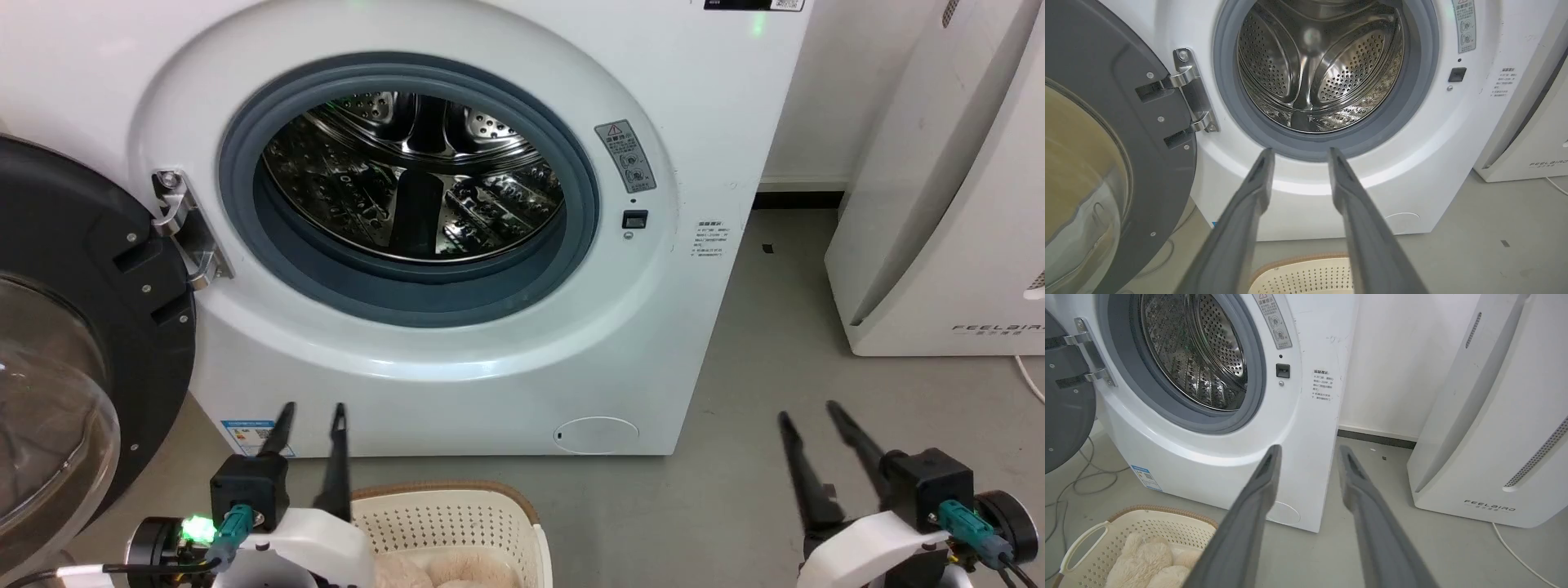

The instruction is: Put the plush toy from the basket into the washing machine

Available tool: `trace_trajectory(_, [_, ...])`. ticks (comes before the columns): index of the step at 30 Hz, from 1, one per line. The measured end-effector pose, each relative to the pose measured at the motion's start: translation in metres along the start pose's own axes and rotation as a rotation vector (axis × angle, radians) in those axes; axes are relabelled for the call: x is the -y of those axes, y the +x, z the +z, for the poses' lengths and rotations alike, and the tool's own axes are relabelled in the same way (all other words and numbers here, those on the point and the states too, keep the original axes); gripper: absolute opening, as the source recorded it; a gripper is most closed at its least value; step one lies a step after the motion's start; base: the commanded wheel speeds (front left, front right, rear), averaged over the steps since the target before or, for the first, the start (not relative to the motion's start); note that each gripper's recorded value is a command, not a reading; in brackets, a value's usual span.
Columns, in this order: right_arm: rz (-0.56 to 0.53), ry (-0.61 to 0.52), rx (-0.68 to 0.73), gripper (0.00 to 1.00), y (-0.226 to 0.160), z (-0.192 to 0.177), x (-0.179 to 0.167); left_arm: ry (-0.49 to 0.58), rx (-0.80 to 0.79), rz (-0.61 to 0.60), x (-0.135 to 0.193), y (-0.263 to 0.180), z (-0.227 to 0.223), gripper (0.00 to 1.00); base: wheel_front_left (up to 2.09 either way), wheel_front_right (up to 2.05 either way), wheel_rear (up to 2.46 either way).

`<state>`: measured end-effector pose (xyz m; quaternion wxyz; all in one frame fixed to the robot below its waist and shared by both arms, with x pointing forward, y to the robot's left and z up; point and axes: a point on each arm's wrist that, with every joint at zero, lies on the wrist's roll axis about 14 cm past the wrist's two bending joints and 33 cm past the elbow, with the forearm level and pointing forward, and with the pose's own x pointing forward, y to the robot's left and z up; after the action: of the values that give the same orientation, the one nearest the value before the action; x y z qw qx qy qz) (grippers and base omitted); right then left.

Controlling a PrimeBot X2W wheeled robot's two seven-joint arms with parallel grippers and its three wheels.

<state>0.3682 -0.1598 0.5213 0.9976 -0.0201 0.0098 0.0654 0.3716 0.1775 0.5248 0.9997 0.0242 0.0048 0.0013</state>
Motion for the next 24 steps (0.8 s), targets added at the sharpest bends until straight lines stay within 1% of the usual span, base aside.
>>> trace_trajectory(15, [-0.020, 0.027, 0.033, 1.00, 0.001, 0.005, 0.007, -0.001, 0.010, 0.008, 0.001, 0.002, -0.002, 1.00, 0.00, 0.00, 0.00])
trace_trajectory(24, [-0.025, 0.040, 0.037, 1.00, 0.005, 0.003, 0.009, 0.000, -0.033, -0.003, 0.005, 0.012, -0.019, 1.00, 0.00, 0.00, 0.00])
